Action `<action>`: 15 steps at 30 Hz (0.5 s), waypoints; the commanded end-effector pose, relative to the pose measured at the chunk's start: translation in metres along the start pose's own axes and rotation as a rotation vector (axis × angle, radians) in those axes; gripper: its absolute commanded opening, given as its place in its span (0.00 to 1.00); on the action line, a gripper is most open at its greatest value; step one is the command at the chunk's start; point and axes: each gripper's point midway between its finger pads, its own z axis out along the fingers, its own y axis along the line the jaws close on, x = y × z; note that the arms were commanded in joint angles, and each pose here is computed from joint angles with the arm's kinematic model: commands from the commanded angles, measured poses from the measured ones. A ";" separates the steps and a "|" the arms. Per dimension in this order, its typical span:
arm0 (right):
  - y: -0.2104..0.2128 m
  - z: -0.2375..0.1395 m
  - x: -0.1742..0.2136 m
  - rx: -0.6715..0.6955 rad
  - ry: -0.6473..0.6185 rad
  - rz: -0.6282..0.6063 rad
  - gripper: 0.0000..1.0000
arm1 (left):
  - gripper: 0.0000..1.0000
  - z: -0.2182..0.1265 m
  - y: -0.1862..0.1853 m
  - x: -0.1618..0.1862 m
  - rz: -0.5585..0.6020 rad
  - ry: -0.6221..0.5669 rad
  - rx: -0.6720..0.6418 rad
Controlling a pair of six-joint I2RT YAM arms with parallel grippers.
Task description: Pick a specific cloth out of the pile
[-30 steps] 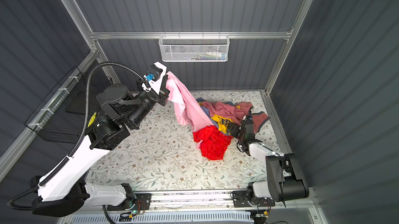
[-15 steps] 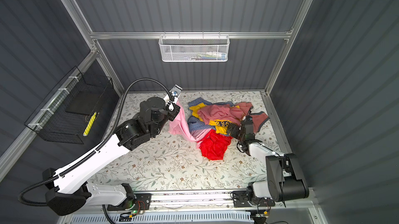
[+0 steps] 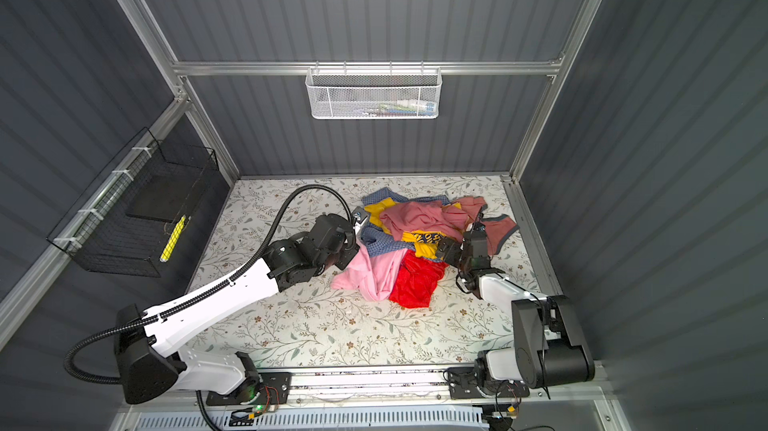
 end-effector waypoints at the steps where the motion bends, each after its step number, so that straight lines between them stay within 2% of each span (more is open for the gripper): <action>1: 0.001 0.001 -0.005 0.011 -0.003 -0.006 0.99 | 0.00 -0.013 -0.033 0.009 -0.067 -0.020 0.203; 5: 0.002 0.001 -0.005 0.008 0.000 -0.007 0.99 | 0.00 -0.016 -0.056 0.011 -0.052 -0.030 0.275; 12: 0.002 0.001 -0.004 0.010 0.006 -0.010 0.99 | 0.00 -0.044 -0.047 -0.005 -0.060 -0.144 0.191; 15: 0.003 0.002 -0.004 0.009 0.008 -0.012 0.99 | 0.00 -0.047 -0.066 -0.006 -0.059 -0.142 0.235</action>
